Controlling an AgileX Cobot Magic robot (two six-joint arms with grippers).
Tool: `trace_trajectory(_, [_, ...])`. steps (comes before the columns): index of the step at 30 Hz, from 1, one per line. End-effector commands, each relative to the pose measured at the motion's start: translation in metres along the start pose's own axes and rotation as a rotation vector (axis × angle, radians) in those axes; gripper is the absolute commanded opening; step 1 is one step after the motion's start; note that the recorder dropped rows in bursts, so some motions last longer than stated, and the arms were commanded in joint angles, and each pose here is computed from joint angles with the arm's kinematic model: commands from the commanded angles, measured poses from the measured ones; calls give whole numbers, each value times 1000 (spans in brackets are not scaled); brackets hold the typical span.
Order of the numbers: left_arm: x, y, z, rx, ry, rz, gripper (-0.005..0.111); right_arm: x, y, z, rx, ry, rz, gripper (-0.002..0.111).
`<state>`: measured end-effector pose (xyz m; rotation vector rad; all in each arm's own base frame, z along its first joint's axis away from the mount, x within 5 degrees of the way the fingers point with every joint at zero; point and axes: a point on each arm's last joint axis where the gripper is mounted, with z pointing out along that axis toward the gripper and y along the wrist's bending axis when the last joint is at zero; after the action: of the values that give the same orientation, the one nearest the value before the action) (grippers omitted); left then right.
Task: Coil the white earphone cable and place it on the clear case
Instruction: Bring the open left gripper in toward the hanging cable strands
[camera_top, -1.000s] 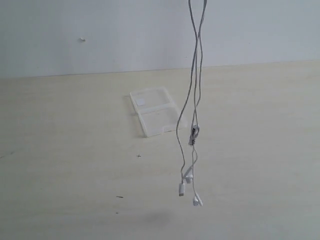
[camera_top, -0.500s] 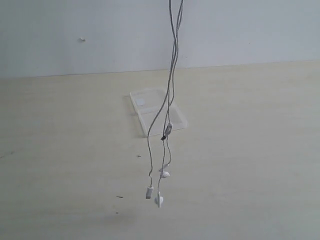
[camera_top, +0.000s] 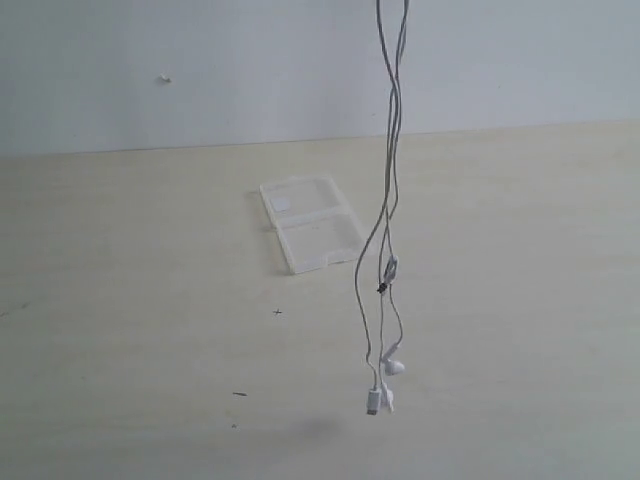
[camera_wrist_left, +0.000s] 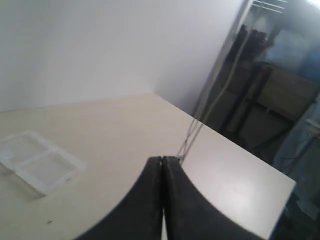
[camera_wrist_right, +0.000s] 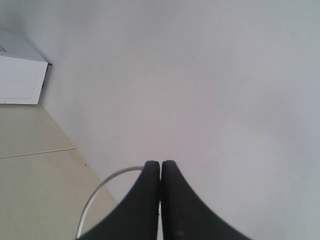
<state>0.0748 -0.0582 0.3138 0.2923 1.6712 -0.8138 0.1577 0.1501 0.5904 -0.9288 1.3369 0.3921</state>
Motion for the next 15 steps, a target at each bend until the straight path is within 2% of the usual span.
trace_trajectory(1, [-20,2,17,107,114,-52,0,0,-2,2,10,2,18,0])
trace_trajectory(5, [-31,11,39,284,281,-150,0,0,-2,2,10,0,24,0])
trace_trajectory(11, [-38,44,69,267,347,-261,0,-1,-2,1,10,-2,23,0])
trace_trajectory(15, [-38,51,75,275,331,-319,0,-1,-1,1,8,2,23,0])
